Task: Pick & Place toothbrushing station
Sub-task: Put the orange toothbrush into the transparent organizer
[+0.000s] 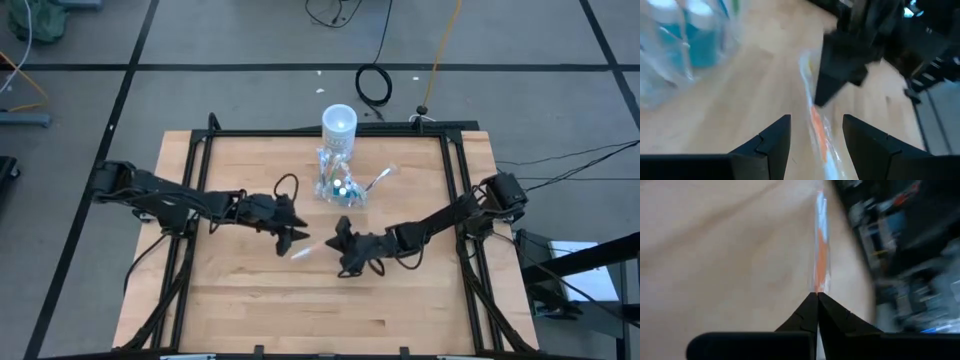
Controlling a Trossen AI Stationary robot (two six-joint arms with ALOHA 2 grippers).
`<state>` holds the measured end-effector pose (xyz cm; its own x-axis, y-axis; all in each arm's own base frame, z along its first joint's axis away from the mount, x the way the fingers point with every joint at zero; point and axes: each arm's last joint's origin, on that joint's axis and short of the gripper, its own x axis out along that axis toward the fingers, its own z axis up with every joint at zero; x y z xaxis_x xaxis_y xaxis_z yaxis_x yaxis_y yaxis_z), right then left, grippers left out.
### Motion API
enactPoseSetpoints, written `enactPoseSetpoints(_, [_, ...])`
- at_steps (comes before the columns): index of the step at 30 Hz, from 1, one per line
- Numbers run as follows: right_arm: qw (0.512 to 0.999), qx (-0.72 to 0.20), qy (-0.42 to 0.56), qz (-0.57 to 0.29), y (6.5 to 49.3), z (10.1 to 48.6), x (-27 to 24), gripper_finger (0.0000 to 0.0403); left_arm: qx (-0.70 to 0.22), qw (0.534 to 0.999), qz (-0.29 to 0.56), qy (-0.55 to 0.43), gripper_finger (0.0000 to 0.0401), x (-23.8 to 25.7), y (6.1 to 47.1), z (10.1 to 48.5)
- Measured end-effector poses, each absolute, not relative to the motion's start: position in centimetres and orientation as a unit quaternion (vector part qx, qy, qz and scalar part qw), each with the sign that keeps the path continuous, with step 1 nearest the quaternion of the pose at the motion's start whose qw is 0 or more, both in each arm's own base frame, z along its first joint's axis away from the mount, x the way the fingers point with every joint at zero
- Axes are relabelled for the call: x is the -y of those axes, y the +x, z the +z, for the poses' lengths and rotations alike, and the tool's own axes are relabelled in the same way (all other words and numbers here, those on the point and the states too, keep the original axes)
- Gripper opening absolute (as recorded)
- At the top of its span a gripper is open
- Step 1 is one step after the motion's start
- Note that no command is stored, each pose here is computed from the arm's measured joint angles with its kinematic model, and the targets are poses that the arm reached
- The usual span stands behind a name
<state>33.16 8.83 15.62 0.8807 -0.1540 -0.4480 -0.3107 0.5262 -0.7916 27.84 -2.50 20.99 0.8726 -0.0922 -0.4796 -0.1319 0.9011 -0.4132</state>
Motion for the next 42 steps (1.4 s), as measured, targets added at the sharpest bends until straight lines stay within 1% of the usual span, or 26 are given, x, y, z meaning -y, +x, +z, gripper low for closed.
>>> enactPoseSetpoints(3, [0.803, -0.219, -0.553, 0.04, 33.5, 16.3, -8.3, 0.0, -0.263, 0.931, -0.011, -0.253, 0.0186, 2.7, 28.5, 20.1])
enactPoseSetpoints(7, [0.756, -0.226, -0.614, 0.019, 33.7, 16.4, -7.8, 0.0001, -0.3, 0.909, -0.017, -0.29, 0.0186, 3.0, 29.0, 18.4])
enactPoseSetpoints(10, [0.733, -0.224, -0.642, 0.026, 33.7, 16.5, -7.8, 0.0001, -0.311, 0.905, -0.015, -0.291, 0.0186, 3.2, 29.3, 17.6])
enactPoseSetpoints(12, [0.727, -0.224, -0.648, 0.03, 33.7, 16.4, -7.8, 0.0, -0.323, 0.901, -0.01, -0.29, 0.0186, 3.2, 29.3, 17.1])
enactPoseSetpoints(17, [0.728, -0.223, -0.647, 0.028, 33.7, 16.5, -7.8, 0.0, -0.327, 0.902, 0.016, -0.281, 0.0186, 3.0, 29.6, 16.3])
enactPoseSetpoints(21, [0.73, -0.223, -0.645, 0.027, 33.7, 16.5, -7.9, 0.0, -0.327, 0.909, 0.01, -0.259, 0.0186, 3.0, 29.6, 16.3])
enactPoseSetpoints(23, [0.744, -0.223, -0.629, 0.023, 33.7, 16.5, -7.8, 0.0, -0.328, 0.913, 0.002, -0.241, 0.0186, 3.1, 29.6, 16.3])
enactPoseSetpoints(26, [0.777, -0.227, -0.588, 0.007, 33.8, 16.5, -7.5, 0.0, -0.33, 0.917, -0.005, -0.225, 0.0186, 3.3, 29.5, 16.2])
enactPoseSetpoints(29, [0.788, -0.228, -0.571, 0.001, 33.8, 16.5, -7.4, 0.0, -0.331, 0.919, -0.012, -0.213, 0.0184, 3.4, 29.5, 16.2])
enactPoseSetpoints(32, [0.785, -0.228, -0.577, 0.003, 33.8, 16.5, -7.4, 0.0, -0.331, 0.921, -0.014, -0.207, 0.0164, 3.4, 29.5, 16.2])
enactPoseSetpoints(38, [0.771, -0.228, -0.595, 0.008, 33.8, 16.5, -7.4, 0.0, -0.333, 0.92, -0.012, -0.208, 0.0091, 3.4, 29.5, 16.2])
enactPoseSetpoints(42, [0.769, -0.227, -0.597, 0.009, 33.8, 16.5, -7.4, 0.0, -0.333, 0.92, -0.012, -0.208, 0.0053, 3.4, 29.5, 16.2])
